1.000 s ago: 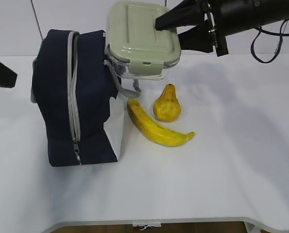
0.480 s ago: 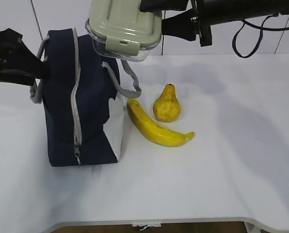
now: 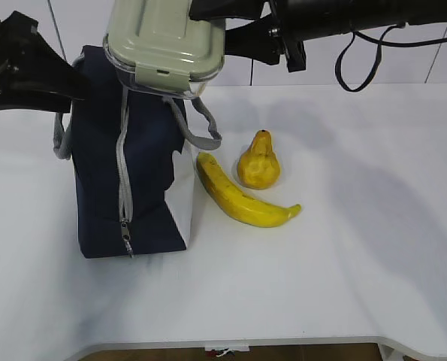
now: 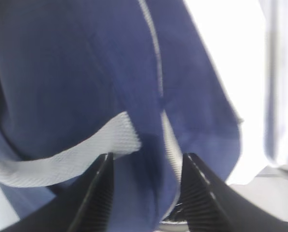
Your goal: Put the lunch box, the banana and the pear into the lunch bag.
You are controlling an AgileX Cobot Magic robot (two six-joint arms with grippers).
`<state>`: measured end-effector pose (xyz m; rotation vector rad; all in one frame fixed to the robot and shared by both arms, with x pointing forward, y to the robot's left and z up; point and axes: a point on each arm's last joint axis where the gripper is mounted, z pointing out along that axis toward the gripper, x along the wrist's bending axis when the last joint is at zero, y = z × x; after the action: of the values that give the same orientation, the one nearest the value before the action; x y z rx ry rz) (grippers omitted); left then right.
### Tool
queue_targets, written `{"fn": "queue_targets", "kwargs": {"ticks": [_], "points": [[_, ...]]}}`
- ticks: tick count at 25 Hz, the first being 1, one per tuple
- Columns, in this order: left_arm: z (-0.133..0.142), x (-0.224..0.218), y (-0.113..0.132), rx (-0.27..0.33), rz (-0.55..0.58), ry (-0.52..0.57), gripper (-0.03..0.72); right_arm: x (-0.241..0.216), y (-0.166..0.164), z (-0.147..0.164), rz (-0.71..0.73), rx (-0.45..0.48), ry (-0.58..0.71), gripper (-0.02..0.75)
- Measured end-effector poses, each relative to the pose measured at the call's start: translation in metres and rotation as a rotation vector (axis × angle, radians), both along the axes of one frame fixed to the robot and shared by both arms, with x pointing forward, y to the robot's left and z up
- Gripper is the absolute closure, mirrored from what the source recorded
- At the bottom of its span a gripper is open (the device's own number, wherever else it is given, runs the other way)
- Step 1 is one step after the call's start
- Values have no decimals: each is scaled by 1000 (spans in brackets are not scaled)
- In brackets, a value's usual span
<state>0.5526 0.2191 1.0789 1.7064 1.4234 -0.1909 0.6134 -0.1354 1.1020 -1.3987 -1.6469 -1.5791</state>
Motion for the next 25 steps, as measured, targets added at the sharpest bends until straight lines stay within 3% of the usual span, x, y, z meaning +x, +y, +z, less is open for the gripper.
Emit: {"fn": "queue_targets", "kwargs": {"ticks": [8,15,17,22,25], "points": [[-7,7,0,-2,19,11,276,1,0,1,-8,17,2,358],[-21,14,0,0,19,53,293,1,1,4,-17,52,4,358],[-21,15,0,0,19,52,358,1,1,5,-20,60,6,358],[-21,13,-1,-1,7,59,620,1,4,6,-18,69,6,358],[-20,13,-2,-7,-14,70,673,0,7,6,-15,69,5,358]]}}
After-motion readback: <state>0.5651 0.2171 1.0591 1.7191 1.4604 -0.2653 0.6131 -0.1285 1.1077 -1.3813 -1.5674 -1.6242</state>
